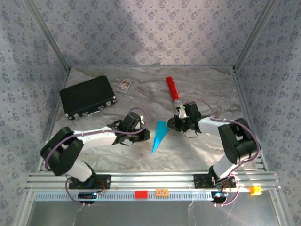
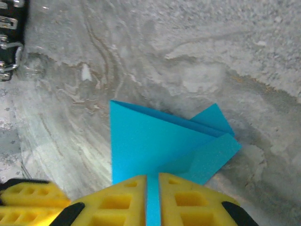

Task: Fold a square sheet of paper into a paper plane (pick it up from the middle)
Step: Fold the wing for the fifth time at the center of the table.

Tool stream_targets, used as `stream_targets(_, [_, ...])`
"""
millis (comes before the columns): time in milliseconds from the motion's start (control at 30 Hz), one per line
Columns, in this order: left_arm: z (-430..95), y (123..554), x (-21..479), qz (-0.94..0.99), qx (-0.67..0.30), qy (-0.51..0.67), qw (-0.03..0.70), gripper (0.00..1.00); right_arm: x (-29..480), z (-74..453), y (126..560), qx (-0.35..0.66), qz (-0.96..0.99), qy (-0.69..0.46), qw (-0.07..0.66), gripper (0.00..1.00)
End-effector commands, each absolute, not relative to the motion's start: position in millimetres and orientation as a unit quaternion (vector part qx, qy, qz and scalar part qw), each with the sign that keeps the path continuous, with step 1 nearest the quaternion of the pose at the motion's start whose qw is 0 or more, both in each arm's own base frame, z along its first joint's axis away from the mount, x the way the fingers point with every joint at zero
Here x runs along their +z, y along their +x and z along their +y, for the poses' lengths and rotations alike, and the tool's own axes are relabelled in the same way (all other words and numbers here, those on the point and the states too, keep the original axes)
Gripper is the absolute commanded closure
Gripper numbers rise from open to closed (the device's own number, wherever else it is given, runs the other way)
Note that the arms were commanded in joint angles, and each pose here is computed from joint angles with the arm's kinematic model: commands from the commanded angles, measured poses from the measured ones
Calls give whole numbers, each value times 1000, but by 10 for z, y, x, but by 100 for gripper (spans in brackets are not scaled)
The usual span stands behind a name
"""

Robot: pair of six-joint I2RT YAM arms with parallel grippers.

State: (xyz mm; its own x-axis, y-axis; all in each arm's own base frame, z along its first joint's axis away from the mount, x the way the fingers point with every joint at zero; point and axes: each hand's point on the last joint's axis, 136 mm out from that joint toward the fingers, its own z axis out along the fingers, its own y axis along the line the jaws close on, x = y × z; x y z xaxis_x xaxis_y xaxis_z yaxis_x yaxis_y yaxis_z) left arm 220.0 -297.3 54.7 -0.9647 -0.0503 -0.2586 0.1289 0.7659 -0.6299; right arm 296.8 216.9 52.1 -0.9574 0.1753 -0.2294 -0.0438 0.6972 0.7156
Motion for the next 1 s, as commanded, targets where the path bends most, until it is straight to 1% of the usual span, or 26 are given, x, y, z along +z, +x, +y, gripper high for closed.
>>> stream_targets(0, [-3095,2233,577,921,-371,17,120,81,569,2077,2912,367,918,38,145,82])
stream_targets(133, [-3162,2263,546,913,-392,13,108,78,576,2041,2784,368,917,45,145,81])
stream_targets(367, [-3177,2273,423,918,-387,14,88,77,566,2047,2594,368,917,56,142,81])
stream_targets(967, [-3286,2266,338,911,-406,31,57,75,428,2229,2386,383,916,40,110,79])
